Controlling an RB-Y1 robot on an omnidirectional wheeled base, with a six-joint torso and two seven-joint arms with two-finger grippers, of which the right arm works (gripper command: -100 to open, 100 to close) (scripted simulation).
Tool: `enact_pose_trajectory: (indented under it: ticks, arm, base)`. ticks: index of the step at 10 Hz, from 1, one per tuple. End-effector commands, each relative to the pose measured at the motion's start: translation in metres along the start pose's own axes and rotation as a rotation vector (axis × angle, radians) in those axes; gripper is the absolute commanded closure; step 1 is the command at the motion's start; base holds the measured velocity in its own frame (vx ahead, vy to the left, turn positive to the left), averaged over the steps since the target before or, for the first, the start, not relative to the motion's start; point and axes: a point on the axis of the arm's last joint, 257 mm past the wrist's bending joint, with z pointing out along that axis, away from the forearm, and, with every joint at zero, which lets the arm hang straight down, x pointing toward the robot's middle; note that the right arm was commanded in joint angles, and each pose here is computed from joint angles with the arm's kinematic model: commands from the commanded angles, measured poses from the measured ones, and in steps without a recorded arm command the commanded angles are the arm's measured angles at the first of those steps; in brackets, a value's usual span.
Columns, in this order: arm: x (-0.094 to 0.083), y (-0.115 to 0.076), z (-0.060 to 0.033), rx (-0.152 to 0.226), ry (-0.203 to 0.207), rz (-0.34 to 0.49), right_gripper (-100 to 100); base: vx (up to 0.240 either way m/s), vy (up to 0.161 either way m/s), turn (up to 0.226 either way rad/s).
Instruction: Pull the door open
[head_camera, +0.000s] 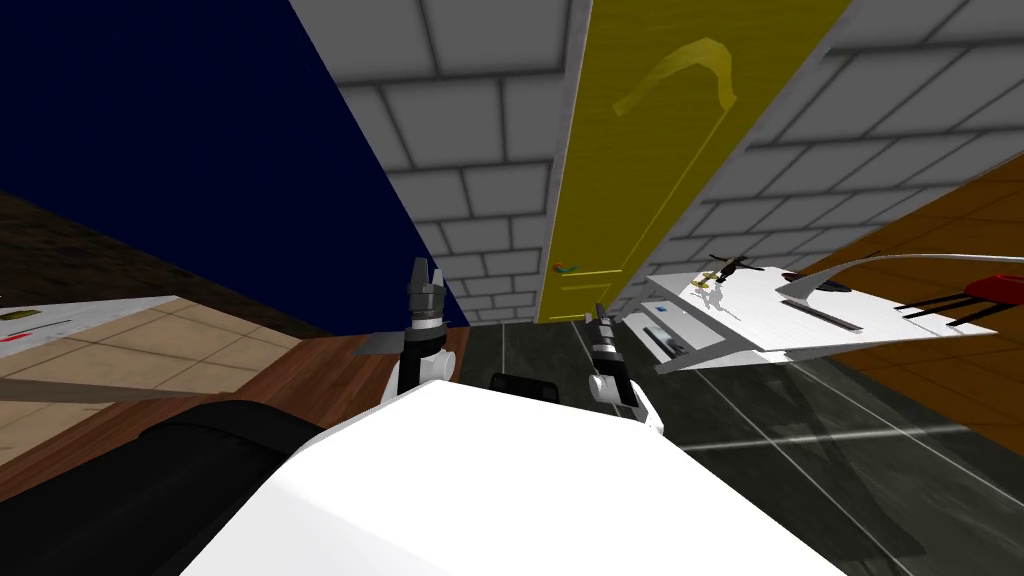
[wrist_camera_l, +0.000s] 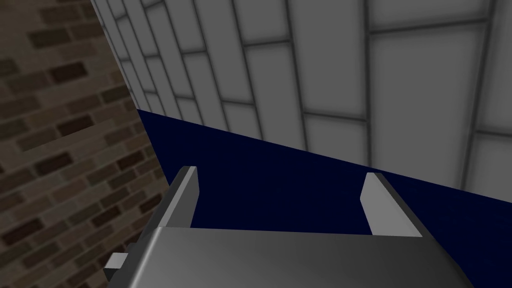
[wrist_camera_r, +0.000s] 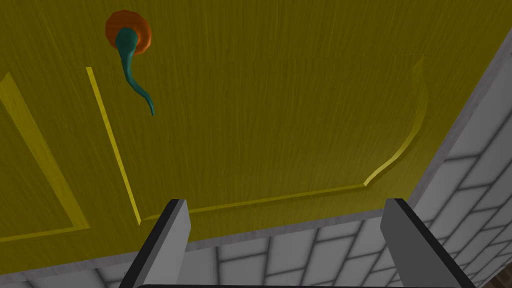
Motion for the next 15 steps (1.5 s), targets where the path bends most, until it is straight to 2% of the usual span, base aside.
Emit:
enact_pose_trajectory:
  ticks: [1,15]
  arm:
    - [-0.001,-0.011,-0.0003,0.017,0.007,0.001,-100]
    - [-0.025,-0.089,-0.0073,0.152,0.047,-0.014,-100]
  base:
    - [0.090,-0.012,0.049]
    - [0.097,-0.013,0.053]
